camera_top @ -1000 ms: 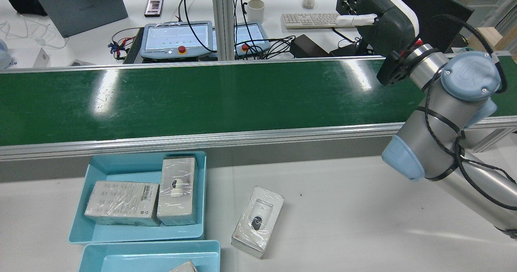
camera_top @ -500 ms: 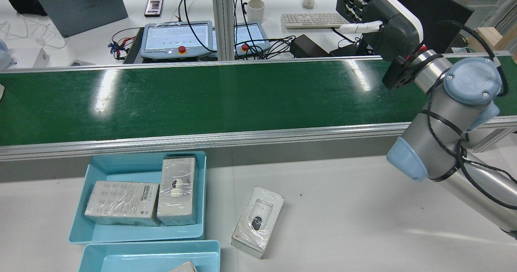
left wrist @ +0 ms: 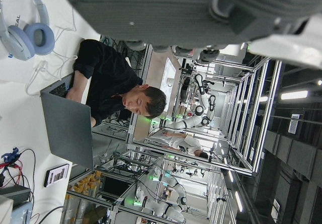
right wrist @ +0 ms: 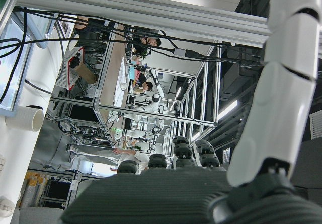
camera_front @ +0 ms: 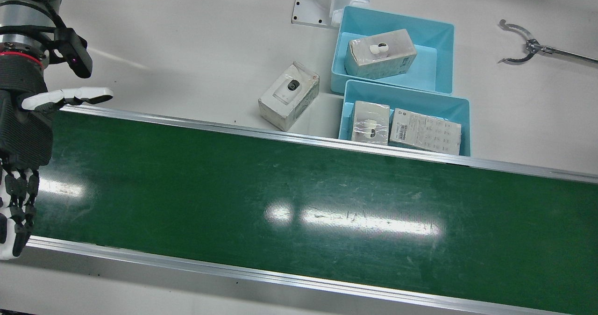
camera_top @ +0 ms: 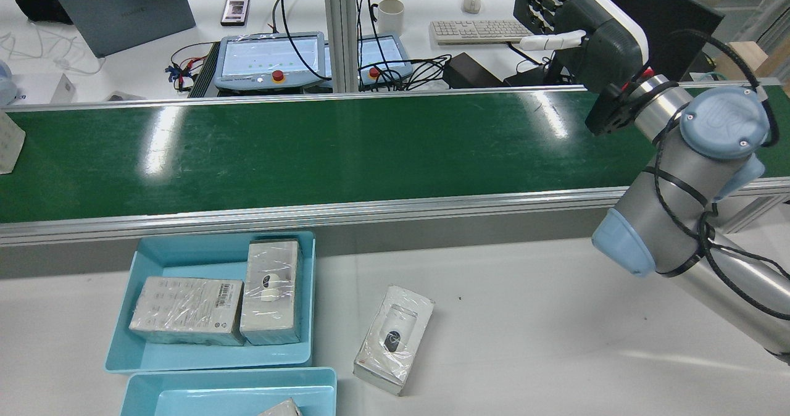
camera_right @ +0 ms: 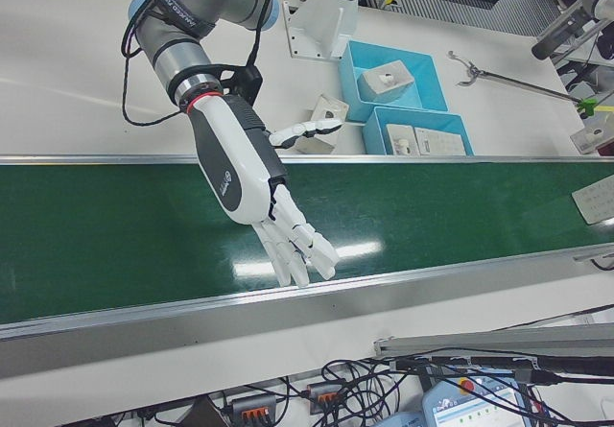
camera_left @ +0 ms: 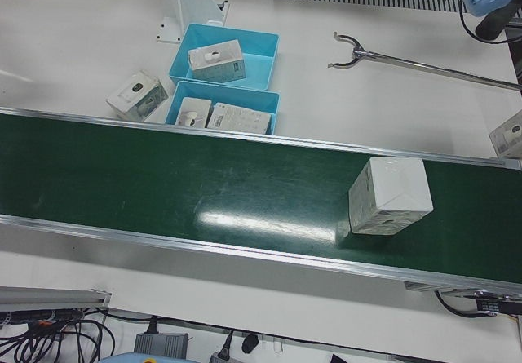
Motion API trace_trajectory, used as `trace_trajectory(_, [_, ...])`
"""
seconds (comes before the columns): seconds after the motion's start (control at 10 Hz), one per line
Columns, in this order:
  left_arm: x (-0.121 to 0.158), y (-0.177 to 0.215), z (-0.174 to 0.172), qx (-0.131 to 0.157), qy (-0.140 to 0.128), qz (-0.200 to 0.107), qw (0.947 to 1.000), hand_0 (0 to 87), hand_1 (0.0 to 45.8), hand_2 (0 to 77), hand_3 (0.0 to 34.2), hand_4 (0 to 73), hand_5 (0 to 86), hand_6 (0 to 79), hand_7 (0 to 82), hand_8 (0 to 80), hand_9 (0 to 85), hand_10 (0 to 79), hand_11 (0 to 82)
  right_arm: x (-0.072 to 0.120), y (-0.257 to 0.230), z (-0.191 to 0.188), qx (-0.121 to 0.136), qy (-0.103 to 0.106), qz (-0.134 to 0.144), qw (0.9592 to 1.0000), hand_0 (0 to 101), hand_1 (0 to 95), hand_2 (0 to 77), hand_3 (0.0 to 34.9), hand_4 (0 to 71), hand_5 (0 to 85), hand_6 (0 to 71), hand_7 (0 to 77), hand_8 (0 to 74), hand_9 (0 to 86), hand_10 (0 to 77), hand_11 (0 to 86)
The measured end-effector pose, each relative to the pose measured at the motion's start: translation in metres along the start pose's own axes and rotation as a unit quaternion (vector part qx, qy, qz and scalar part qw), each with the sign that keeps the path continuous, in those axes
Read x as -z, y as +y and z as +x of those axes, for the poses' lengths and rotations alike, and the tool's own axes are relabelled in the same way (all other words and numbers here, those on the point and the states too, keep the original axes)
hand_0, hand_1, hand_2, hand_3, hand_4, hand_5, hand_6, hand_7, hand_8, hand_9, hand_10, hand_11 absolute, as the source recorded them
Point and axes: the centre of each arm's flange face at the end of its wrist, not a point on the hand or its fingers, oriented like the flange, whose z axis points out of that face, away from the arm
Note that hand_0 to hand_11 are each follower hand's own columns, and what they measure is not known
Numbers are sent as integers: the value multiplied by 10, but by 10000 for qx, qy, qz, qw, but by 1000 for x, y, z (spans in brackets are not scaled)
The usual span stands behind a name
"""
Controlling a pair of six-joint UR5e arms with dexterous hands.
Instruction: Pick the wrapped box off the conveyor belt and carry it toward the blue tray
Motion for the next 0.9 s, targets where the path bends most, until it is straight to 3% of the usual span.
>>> trace_trajectory(0.9, [0, 0, 0, 0, 0, 0, 10000, 0, 0, 5, 0, 0, 11, 0, 5, 0, 0, 5, 0, 5, 5, -4, -1, -12, -28, 10000, 429, 104, 109, 53, 0, 104, 0, 16, 16, 27, 5, 11])
